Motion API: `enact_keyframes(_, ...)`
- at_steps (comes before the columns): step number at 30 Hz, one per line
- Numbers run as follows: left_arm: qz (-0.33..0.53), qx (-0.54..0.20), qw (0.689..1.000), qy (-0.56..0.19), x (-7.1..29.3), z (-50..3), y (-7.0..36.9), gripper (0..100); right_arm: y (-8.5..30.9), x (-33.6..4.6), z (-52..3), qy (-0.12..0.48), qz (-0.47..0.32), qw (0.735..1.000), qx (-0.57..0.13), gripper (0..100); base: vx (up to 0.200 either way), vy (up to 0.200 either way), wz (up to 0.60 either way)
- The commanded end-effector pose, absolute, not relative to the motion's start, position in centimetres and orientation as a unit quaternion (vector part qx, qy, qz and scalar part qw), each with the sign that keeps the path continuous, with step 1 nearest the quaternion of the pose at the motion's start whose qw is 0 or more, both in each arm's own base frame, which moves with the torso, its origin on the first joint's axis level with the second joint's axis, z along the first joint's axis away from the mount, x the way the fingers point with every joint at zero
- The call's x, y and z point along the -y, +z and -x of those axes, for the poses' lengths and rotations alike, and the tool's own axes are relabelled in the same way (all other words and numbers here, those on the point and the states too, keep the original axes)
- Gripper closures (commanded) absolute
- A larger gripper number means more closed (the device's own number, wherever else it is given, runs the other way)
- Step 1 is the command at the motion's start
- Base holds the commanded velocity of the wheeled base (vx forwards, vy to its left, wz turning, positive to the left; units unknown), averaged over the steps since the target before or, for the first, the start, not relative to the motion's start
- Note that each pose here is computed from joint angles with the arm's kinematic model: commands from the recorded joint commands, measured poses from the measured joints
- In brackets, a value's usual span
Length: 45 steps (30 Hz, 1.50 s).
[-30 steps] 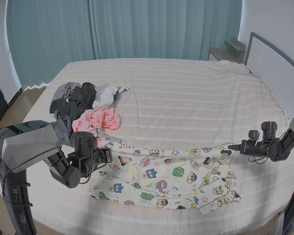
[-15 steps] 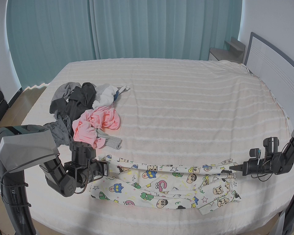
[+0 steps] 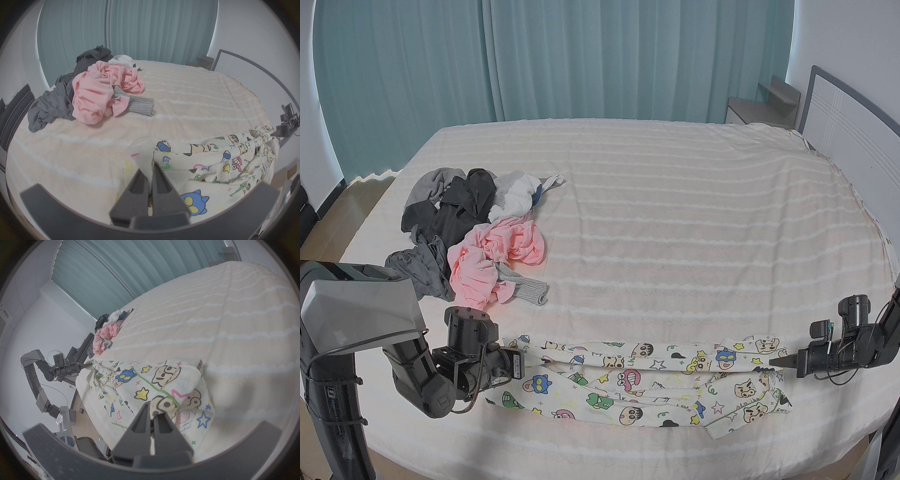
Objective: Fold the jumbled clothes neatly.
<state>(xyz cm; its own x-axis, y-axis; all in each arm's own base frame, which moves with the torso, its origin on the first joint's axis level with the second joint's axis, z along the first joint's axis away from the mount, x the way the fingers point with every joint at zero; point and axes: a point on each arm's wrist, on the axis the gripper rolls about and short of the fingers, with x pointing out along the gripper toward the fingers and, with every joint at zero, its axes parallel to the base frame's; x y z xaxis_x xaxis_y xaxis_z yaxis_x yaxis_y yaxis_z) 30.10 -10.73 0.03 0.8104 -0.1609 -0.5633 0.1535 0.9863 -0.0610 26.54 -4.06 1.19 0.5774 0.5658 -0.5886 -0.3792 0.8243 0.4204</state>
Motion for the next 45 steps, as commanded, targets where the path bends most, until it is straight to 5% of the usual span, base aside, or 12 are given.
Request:
enact_keyframes(1,0.0,-0.316,0.945,-0.081,10.6,-29.6,-1.0,100,0.5,4.0,-26.0,0.269,-0.129,0.872,-0.387,100,0.0,0.0,0.0)
enact_keyframes(32,-0.01,-0.349,0.933,-0.085,10.7,-28.4,-2.8,100,-2.7,4.6,-26.2,0.252,-0.133,0.858,-0.427,100,0.0,0.0,0.0)
enact_keyframes(33,-0.011,-0.351,0.932,-0.085,10.7,-28.4,-2.9,0,-2.7,4.7,-26.3,0.249,-0.131,0.859,-0.427,0,0.0,0.0,0.0)
enact_keyframes(45,0.014,-0.294,0.952,-0.087,10.8,-28.1,-2.2,0,-1.3,6.1,-26.0,0.217,-0.126,0.878,-0.407,0,0.0,0.0,0.0)
